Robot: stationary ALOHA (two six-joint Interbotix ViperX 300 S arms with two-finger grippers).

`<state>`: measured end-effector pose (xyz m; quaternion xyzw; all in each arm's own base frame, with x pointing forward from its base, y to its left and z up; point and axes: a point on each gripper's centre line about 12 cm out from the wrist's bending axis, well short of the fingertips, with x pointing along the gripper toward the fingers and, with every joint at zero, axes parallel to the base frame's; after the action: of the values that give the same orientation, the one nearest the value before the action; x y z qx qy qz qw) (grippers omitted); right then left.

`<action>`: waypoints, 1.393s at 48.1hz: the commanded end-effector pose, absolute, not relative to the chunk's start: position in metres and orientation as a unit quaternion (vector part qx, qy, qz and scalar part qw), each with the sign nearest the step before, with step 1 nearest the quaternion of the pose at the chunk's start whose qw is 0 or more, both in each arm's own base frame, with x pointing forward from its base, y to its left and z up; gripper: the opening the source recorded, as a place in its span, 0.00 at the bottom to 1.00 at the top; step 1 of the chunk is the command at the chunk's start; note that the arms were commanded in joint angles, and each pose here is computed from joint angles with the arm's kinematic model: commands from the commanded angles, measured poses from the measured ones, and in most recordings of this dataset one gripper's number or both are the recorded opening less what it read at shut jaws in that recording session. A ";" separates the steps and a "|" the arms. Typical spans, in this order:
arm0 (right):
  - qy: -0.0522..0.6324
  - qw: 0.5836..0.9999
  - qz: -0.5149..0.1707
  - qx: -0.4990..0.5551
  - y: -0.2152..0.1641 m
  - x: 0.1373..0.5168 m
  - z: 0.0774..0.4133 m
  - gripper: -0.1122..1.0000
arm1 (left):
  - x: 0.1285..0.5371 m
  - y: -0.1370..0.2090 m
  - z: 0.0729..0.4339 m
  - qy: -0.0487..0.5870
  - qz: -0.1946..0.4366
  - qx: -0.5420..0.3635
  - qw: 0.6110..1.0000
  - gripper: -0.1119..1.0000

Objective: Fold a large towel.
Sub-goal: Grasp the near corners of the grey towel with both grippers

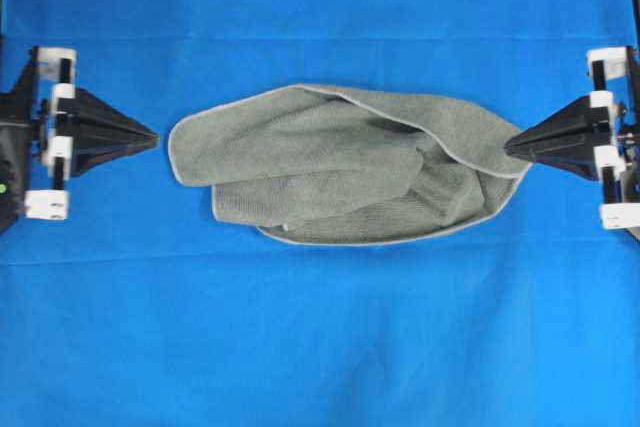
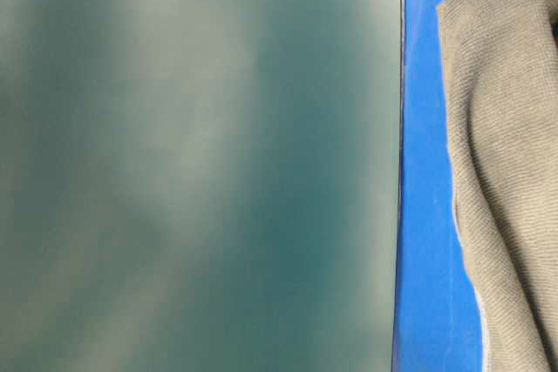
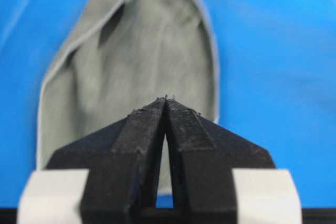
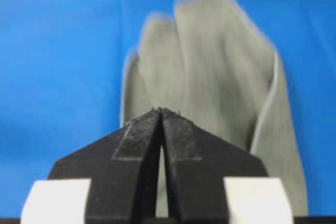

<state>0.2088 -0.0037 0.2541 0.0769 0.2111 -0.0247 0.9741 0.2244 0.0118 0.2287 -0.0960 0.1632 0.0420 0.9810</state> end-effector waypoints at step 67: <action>0.517 0.843 -0.116 0.097 -0.034 0.245 0.127 0.38 | 0.251 0.072 0.077 0.431 0.177 -0.164 0.869 0.14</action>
<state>0.2402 -0.0322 0.1205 0.0982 0.5241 -0.1145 0.8382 0.2513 0.0738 0.0781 -0.1665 0.4222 0.1799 0.8727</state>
